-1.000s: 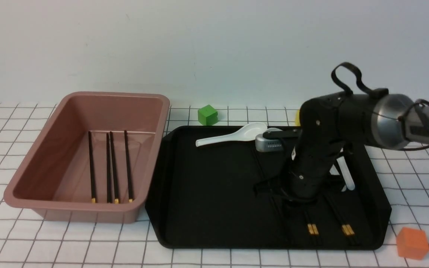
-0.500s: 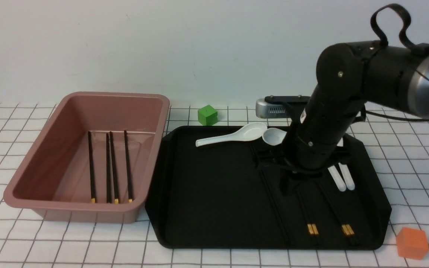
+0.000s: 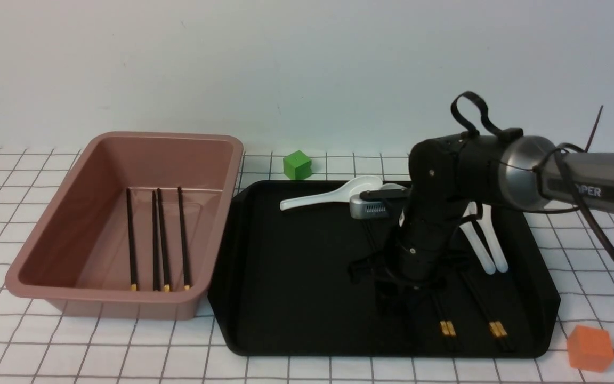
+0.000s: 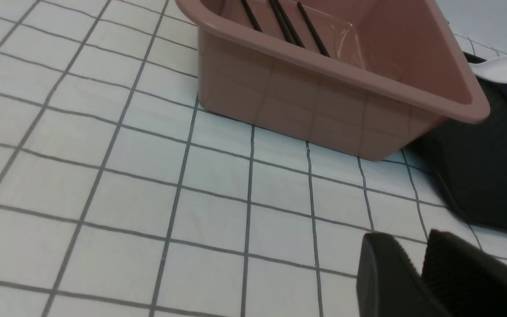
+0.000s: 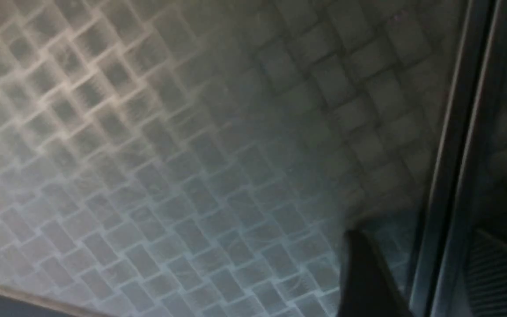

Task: On white black tablecloth take chopsticks from black tray and put them in box.

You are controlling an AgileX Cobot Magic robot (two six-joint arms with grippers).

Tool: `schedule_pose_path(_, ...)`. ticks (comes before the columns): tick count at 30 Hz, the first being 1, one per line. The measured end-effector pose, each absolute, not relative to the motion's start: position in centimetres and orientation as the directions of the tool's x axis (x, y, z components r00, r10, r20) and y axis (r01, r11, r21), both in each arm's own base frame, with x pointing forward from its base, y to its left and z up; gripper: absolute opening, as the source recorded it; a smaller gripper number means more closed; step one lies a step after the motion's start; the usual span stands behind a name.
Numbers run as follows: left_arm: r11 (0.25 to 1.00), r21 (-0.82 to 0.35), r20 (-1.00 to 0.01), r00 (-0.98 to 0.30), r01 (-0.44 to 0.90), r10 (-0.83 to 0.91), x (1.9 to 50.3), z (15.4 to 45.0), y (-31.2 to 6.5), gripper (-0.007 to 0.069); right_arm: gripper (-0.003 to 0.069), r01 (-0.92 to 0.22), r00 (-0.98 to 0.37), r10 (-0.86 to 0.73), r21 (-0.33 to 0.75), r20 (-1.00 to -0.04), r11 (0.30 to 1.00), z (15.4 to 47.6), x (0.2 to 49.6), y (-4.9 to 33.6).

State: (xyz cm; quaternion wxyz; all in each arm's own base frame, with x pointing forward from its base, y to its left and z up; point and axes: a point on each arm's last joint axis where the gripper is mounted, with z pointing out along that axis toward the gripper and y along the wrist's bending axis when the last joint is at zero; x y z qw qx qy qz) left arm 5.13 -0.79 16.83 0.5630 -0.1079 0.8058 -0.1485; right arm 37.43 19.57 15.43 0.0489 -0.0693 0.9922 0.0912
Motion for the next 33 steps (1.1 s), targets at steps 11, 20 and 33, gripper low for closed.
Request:
schedule_pose_path(11,0.933,-0.361,-0.875,-0.343,-0.007,-0.341,5.1,16.8,-0.8,0.0161,0.0111,-0.174,-0.982,-0.163,0.126,-0.092,0.977,15.1,37.5,19.3)
schedule_pose_path(20,0.933,-0.361,-0.875,-0.343,-0.007,-0.341,5.1,16.8,-0.8,0.0167,0.0108,-0.183,-0.982,-0.175,0.116,-0.075,0.976,15.3,37.4,19.5)
schedule_pose_path(33,0.933,-0.361,-0.875,-0.343,-0.007,-0.341,5.1,16.8,-0.8,0.0183,0.0108,-0.221,-0.97,-0.197,0.176,-0.142,0.959,23.9,34.8,18.7)
